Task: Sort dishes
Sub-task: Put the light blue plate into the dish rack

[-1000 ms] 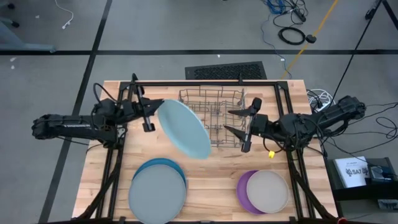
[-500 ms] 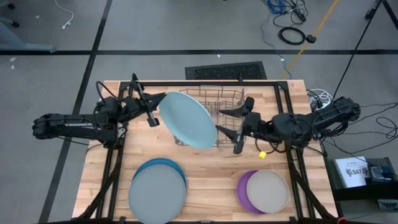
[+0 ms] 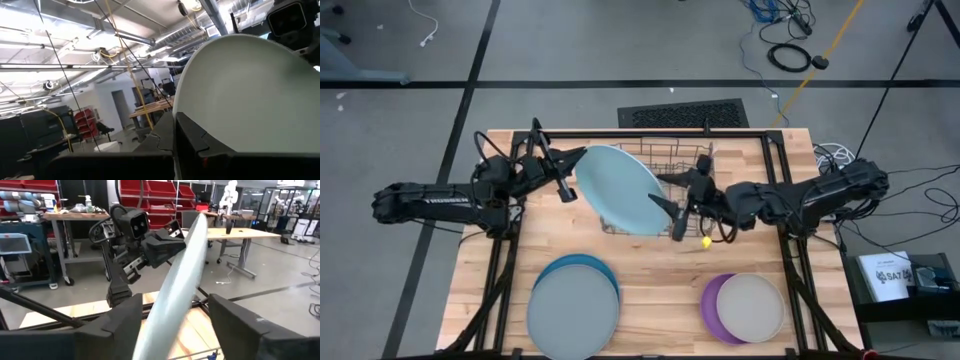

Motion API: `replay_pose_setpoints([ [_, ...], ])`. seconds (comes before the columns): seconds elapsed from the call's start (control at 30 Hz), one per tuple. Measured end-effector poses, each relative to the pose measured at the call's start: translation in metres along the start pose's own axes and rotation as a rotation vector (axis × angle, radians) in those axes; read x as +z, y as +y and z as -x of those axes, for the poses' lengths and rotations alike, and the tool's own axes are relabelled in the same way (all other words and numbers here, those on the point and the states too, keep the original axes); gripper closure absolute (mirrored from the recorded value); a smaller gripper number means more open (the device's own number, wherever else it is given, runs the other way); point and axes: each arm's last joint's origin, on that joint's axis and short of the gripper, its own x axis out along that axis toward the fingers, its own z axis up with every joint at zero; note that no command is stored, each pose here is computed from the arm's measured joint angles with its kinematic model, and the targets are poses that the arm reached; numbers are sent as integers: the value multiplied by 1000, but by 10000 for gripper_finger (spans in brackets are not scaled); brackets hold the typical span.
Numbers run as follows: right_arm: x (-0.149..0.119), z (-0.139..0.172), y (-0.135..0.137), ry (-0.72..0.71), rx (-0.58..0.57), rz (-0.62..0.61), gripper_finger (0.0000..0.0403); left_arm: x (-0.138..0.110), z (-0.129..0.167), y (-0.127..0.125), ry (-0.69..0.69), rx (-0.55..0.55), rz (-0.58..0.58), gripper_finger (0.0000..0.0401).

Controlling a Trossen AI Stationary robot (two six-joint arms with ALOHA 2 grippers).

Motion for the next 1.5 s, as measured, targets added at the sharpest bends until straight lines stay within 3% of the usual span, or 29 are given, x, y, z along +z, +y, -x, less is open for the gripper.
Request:
replay_pose_setpoints([
  [0.27, 0, -5, -8, -3, -76, -21, 366, 1, 1, 1, -12, 2, 0, 401],
  [0.33, 1, -5, -10, -6, -122, 1, 389, 2, 1, 1, -16, -2, 2, 401],
  [0.67, 0, -5, -11, -3, -162, 50, 399, 5, 3, 0, -33, -13, 20, 384],
  [0.93, 0, -6, -11, -1, -165, 68, 399, 9, 5, 2, -47, -9, 76, 299],
  [1.23, -1, -5, -12, 5, -221, 96, 400, 23, 17, 12, -124, 47, 216, 183],
  [1.5, -1, -4, -15, 1, -328, 80, 400, 36, 35, 21, -177, 45, 292, 162],
])
